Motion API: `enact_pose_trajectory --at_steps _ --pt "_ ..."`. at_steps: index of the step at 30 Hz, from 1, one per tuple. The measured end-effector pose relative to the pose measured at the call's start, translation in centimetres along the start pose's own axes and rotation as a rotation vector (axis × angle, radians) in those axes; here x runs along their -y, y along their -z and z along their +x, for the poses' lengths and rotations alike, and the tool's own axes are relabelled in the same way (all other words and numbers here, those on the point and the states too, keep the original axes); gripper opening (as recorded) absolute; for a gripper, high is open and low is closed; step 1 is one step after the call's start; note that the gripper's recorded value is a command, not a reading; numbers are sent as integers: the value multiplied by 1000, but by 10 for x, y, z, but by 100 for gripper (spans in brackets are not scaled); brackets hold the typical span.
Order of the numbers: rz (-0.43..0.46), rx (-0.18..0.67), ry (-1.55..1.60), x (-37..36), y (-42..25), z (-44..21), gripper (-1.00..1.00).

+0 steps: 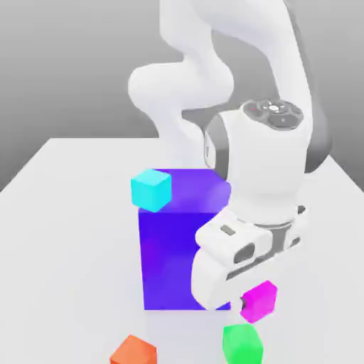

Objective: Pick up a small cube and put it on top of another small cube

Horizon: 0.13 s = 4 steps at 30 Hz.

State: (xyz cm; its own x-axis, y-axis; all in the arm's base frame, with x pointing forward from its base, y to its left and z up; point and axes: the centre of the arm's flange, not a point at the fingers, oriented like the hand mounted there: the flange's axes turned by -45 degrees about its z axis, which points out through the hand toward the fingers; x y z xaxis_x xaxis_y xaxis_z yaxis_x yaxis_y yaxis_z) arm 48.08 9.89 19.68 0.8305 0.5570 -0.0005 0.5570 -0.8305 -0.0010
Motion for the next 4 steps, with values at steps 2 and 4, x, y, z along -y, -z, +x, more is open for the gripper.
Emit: enact_pose_trajectory --at_steps 2,4 --pt "0 0 -1 0 -11 -1 100" --pt "0 0 -1 0 -11 -1 100"
